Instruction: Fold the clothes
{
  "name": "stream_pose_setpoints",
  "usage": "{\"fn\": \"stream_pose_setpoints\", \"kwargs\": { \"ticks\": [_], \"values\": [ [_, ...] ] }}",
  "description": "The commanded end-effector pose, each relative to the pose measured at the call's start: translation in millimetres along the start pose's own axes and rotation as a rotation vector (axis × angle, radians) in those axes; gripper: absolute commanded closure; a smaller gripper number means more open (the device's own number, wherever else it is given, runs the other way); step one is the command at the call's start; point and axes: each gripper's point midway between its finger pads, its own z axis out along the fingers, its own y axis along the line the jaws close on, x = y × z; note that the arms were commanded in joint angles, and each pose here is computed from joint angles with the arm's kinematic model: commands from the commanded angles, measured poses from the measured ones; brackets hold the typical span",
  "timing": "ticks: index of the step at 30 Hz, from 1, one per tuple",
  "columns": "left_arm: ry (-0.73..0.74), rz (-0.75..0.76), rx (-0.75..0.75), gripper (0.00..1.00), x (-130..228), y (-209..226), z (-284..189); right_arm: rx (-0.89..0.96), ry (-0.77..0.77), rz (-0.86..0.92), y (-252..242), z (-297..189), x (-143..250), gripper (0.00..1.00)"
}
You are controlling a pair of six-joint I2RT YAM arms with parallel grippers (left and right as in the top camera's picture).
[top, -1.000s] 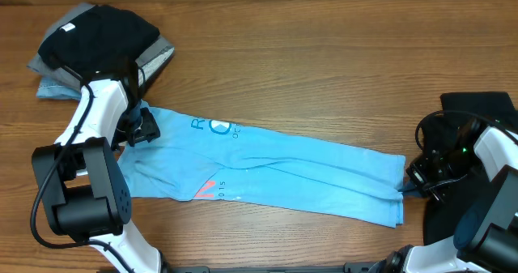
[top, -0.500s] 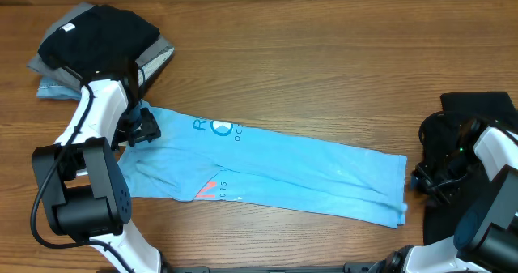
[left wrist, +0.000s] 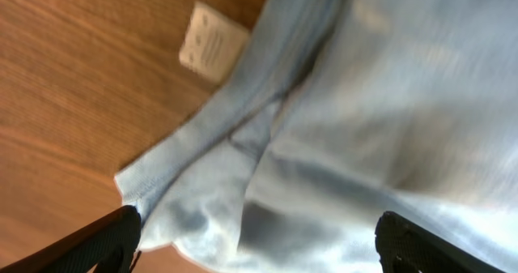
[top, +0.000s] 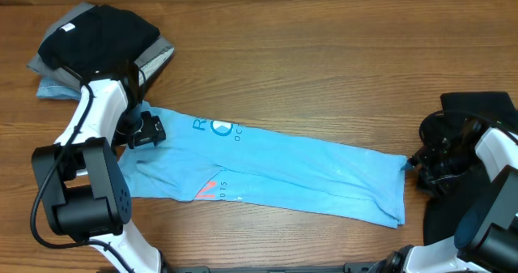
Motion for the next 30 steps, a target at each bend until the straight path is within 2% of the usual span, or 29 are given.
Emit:
{"fn": "stream_pose_setpoints", "kwargs": {
  "ticks": [1,8,10,12,17,21,30],
  "values": [
    [-0.012,0.002,0.026,0.05,-9.4,2.2,-12.6,-0.024,0.026,-0.023,0.1,6.5,8.6,0.41],
    [-0.027,-0.012,0.076,0.03,-20.0,6.0,-32.2,-0.054,0.055,0.009,-6.8,36.5,22.7,0.41],
    [-0.030,-0.013,0.085,0.03,-21.0,4.9,-32.4,-0.058,0.047,0.006,-9.3,44.4,23.4,0.54],
    [-0.030,-0.013,0.085,0.03,-21.0,4.9,-32.4,-0.067,0.020,-0.006,-9.2,49.3,18.9,0.72],
    [-0.030,-0.013,0.084,0.03,-21.0,4.9,-32.4,-0.096,-0.058,-0.027,-2.2,49.1,0.2,0.89],
    [-0.030,-0.013,0.084,0.03,-20.8,5.0,-32.4,-0.127,-0.125,-0.051,5.7,46.7,-16.2,0.96],
    [-0.042,-0.017,0.087,0.03,-23.9,4.3,-32.6,-0.332,-0.385,-0.101,51.8,19.3,-77.4,0.94]
  ]
}}
